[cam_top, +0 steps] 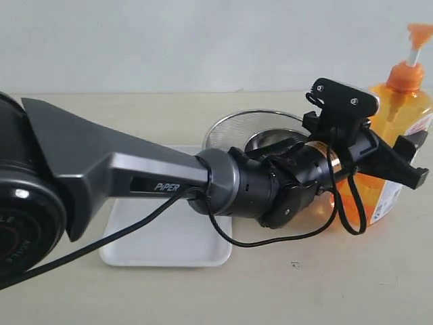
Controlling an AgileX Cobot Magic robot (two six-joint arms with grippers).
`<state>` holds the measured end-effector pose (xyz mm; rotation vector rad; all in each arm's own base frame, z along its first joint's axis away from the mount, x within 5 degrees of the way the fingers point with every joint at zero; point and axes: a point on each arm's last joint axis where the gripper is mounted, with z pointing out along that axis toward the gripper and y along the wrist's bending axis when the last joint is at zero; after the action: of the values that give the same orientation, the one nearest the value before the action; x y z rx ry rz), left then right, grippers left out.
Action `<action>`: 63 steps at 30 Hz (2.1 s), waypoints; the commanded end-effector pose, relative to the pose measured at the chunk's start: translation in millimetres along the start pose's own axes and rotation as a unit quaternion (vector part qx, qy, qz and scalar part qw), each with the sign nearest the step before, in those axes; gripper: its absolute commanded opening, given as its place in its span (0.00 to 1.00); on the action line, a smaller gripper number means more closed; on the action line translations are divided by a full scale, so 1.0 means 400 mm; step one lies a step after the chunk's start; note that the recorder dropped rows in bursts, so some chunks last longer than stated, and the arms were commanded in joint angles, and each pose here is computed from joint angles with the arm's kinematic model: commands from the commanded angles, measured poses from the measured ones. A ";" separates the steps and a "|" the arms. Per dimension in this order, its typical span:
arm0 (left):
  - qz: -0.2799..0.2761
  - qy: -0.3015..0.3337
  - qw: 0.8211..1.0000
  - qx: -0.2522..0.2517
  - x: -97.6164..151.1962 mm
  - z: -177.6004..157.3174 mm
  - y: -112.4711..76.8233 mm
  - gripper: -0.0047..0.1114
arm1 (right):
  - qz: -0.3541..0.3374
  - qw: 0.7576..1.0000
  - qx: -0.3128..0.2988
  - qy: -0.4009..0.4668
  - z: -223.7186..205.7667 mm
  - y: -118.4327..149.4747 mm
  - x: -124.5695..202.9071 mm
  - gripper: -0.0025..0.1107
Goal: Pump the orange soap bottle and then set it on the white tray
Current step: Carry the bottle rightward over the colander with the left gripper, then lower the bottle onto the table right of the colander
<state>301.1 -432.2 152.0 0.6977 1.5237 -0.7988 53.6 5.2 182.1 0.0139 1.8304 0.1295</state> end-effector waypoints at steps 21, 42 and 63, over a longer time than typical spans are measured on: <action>0.009 -0.063 0.997 -0.039 -0.032 -0.021 0.017 0.08 | 0.001 1.000 0.003 -0.007 -0.001 -0.001 -0.003 0.02; -0.012 -0.034 0.999 -0.030 -0.036 -0.023 0.002 0.79 | 0.001 1.000 0.003 -0.007 -0.001 -0.001 -0.003 0.02; 0.012 0.033 0.999 -0.023 -0.119 -0.047 -0.035 0.80 | 0.001 1.000 0.003 -0.007 -0.001 -0.001 -0.003 0.02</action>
<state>291.8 -419.8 195.9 0.7000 1.5885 -0.7135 53.6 5.2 182.1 0.0139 1.8304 0.1295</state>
